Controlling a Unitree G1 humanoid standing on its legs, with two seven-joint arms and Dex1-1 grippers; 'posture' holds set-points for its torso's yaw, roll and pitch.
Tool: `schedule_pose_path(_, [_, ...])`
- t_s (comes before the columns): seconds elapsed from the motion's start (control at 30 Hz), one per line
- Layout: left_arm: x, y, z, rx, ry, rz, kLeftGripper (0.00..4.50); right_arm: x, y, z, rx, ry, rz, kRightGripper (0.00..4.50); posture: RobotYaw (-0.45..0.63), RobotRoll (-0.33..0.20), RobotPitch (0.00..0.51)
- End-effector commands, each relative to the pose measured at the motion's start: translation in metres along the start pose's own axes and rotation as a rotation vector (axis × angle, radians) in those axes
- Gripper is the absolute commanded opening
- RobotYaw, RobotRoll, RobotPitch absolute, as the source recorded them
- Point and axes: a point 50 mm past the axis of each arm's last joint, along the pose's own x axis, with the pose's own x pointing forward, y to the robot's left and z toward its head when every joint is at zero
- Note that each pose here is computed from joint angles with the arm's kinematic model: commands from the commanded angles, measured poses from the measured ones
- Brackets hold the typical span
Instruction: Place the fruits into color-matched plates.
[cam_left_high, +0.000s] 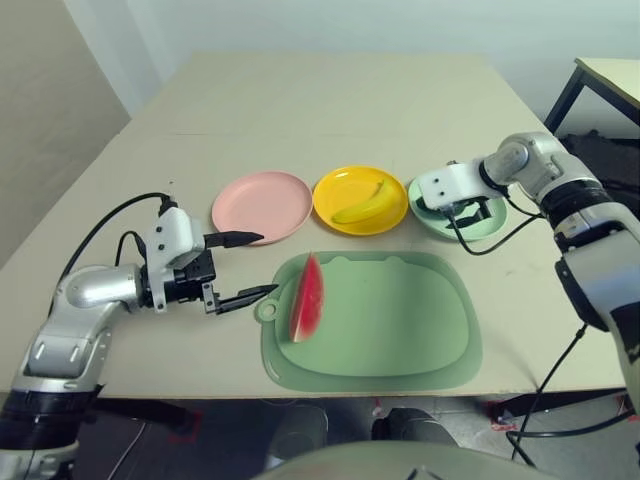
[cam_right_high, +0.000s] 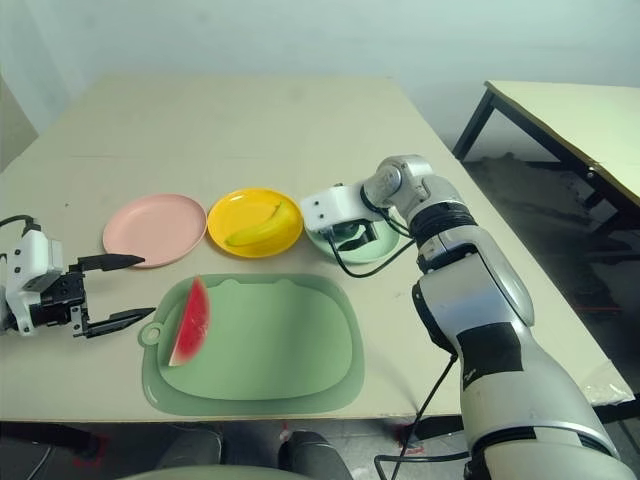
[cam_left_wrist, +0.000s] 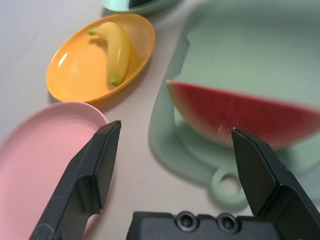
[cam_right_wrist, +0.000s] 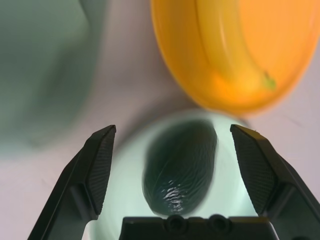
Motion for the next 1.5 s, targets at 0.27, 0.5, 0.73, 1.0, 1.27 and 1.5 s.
schedule_pose_path(0.27, [0.034, 0.017, 0.007, 0.376, 0.047, -0.318, 4.5, -0.012, 0.083, 0.033, 0.445, -0.519, -0.026, 4.48, 0.16, 0.0, 0.0])
schedule_pose_path(0.5, [0.049, 0.021, 0.008, 0.414, -0.018, -0.373, 4.5, 0.011, 0.132, 0.05, 0.549, -0.63, -0.11, 4.48, 0.12, 0.0, 0.0])
schedule_pose_path(0.73, [0.057, 0.017, 0.014, 0.458, -0.04, -0.464, 4.5, 0.033, 0.161, 0.031, 0.559, -0.641, -0.186, 4.48, 0.12, 0.0, 0.0])
schedule_pose_path(1.0, [0.065, 0.013, 0.017, 0.514, -0.013, -0.613, 4.5, 0.045, 0.17, 0.014, 0.485, -0.623, -0.253, 4.48, 0.11, 0.0, 0.0])
schedule_pose_path(1.27, [0.074, 0.015, 0.009, 0.525, 0.059, -0.719, 4.5, 0.048, 0.172, 0.015, 0.496, -0.645, -0.27, 4.48, 0.08, 0.0, 0.0])
schedule_pose_path(1.5, [0.095, 0.019, 0.006, 0.52, 0.046, -0.729, 4.5, 0.047, 0.167, 0.016, 0.526, -0.655, -0.342, 4.48, 0.06, 0.0, 0.0])
